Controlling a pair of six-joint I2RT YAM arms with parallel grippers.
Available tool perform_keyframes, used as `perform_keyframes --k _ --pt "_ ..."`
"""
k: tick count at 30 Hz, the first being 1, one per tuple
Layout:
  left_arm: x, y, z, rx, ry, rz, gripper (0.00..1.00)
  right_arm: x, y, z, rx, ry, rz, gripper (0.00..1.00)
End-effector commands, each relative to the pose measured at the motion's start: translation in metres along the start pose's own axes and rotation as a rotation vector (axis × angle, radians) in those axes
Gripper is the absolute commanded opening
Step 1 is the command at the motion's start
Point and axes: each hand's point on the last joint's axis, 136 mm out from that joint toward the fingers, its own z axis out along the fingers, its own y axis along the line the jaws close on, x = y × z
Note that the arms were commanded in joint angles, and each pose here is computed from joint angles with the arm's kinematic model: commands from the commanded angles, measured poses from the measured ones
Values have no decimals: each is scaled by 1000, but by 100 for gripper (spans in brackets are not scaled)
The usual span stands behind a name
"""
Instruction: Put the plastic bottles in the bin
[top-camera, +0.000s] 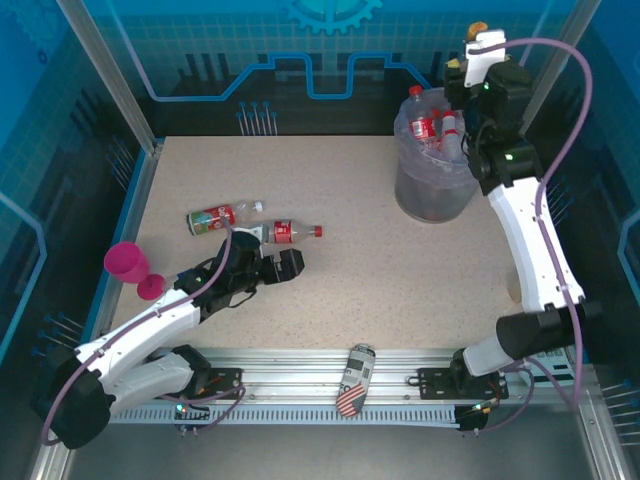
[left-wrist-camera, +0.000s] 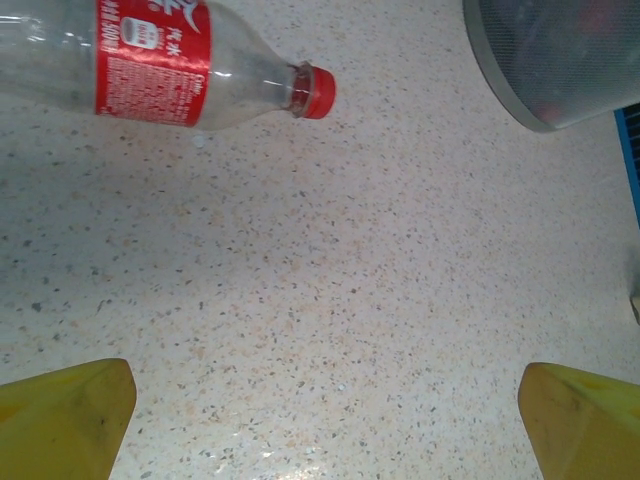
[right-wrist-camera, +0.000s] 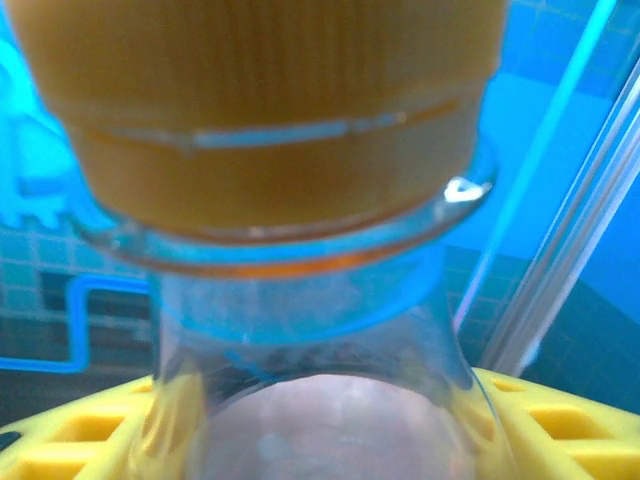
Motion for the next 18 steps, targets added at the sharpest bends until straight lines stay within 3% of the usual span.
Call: perform_keyframes --k 1,18 --pt "-9 10 -4 -58 -31 -76 99 5 -23 20 123 20 -87 53" --pt "-6 22 -5 -82 -32 -118 99 134 -9 98 19 469 -68 54"
